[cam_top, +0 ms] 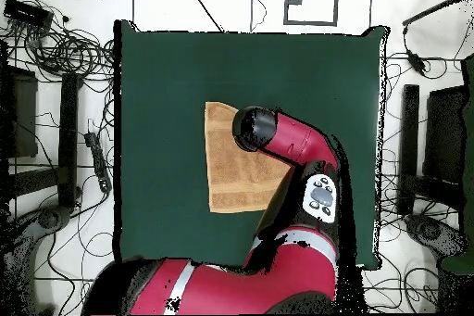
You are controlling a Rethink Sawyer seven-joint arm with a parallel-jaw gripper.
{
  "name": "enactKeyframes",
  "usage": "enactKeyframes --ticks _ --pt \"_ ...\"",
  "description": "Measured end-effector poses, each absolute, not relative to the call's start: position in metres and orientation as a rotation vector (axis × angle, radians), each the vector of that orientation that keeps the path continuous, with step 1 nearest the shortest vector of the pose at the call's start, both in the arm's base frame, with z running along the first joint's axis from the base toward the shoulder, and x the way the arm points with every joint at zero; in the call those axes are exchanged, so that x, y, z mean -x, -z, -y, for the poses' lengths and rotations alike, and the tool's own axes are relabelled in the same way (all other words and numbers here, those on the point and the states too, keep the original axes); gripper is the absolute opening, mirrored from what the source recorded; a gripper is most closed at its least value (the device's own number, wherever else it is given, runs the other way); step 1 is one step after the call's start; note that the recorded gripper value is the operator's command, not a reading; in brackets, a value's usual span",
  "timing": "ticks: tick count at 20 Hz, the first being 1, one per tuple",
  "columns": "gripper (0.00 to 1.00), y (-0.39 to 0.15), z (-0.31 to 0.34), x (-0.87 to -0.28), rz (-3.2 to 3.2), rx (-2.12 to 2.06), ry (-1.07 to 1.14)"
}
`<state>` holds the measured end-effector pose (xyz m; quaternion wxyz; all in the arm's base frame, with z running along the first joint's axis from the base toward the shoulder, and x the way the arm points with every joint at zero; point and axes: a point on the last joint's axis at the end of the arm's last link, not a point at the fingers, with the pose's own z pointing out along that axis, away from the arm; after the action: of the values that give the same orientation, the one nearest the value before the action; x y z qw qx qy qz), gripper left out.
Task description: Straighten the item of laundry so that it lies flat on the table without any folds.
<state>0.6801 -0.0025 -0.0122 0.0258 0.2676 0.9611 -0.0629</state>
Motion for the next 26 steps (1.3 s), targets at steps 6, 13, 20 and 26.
enactKeyframes --ticks 6,13,20,26 --pt "1.00 0.027 -0.002 -0.671 -2.985 -0.833 0.182" --pt "1.00 0.033 0.004 -0.669 -2.974 -0.855 0.168" --pt "1.00 0.025 0.006 -0.662 -2.977 -0.874 0.162" --pt "1.00 0.011 0.006 -0.663 -2.964 -0.878 0.156"
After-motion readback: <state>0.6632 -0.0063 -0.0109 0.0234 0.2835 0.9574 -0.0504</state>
